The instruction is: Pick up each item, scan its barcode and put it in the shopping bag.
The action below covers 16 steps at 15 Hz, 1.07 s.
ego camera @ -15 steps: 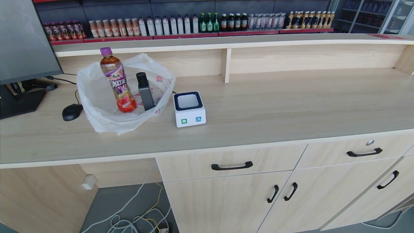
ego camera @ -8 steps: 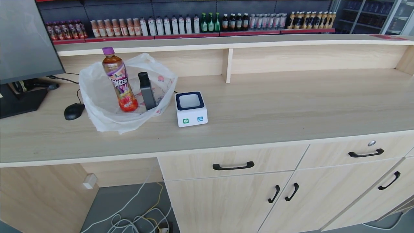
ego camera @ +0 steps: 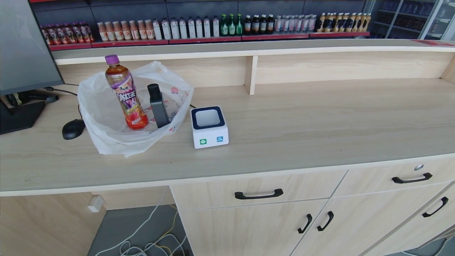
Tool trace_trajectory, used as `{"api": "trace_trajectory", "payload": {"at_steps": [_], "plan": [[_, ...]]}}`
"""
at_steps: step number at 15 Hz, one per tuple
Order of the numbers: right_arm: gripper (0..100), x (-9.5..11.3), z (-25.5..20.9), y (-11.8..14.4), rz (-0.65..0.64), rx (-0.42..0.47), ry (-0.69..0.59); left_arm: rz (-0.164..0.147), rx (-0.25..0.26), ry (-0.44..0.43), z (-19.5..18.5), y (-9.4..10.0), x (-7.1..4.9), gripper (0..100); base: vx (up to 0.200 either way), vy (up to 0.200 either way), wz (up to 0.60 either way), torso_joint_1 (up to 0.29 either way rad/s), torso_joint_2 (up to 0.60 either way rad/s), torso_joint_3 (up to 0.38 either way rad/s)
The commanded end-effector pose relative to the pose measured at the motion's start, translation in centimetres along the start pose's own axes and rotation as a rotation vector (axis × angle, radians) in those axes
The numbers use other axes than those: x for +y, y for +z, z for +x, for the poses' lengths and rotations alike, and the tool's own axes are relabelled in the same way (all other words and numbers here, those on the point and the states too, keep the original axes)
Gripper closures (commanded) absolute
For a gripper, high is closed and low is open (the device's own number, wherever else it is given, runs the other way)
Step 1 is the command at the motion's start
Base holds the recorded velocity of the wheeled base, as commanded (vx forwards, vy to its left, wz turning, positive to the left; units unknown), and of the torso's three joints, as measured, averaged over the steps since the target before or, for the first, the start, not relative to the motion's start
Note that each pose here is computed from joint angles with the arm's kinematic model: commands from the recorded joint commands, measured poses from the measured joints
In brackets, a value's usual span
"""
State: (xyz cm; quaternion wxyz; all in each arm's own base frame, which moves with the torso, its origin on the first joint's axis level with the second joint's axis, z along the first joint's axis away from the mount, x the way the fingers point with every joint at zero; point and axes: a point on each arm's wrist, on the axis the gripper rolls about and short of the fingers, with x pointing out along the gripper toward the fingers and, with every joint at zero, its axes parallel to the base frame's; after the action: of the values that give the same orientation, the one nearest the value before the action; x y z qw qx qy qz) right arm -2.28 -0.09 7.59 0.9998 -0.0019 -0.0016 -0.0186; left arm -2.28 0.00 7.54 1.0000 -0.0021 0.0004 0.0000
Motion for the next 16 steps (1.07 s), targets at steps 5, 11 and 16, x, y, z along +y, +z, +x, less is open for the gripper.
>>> {"api": "trace_trajectory", "payload": {"at_steps": [5, 11, 16], "plan": [[0, 0.0, 0.01, -0.01, -0.004, 0.002, 0.0, -0.002, -0.001, 0.0, 0.0, 0.0, 0.0, 0, 0.0, 0.0, 0.0, 0.0, 0.0, 0.0], [0, 0.0, 0.01, -0.01, -0.005, 0.002, -0.001, 0.0, -0.001, 0.0, 0.0, 0.0, 0.0, 0, 0.0, 0.1, 0.0, -0.001, 0.0, 0.002], [0, 0.0, 0.01, -0.01, -0.007, 0.002, -0.001, 0.0, -0.001, -0.002, 0.0, 0.0, 0.0, 0, 0.0, 0.0, 0.0, 0.0, 0.0, 0.0]]}}
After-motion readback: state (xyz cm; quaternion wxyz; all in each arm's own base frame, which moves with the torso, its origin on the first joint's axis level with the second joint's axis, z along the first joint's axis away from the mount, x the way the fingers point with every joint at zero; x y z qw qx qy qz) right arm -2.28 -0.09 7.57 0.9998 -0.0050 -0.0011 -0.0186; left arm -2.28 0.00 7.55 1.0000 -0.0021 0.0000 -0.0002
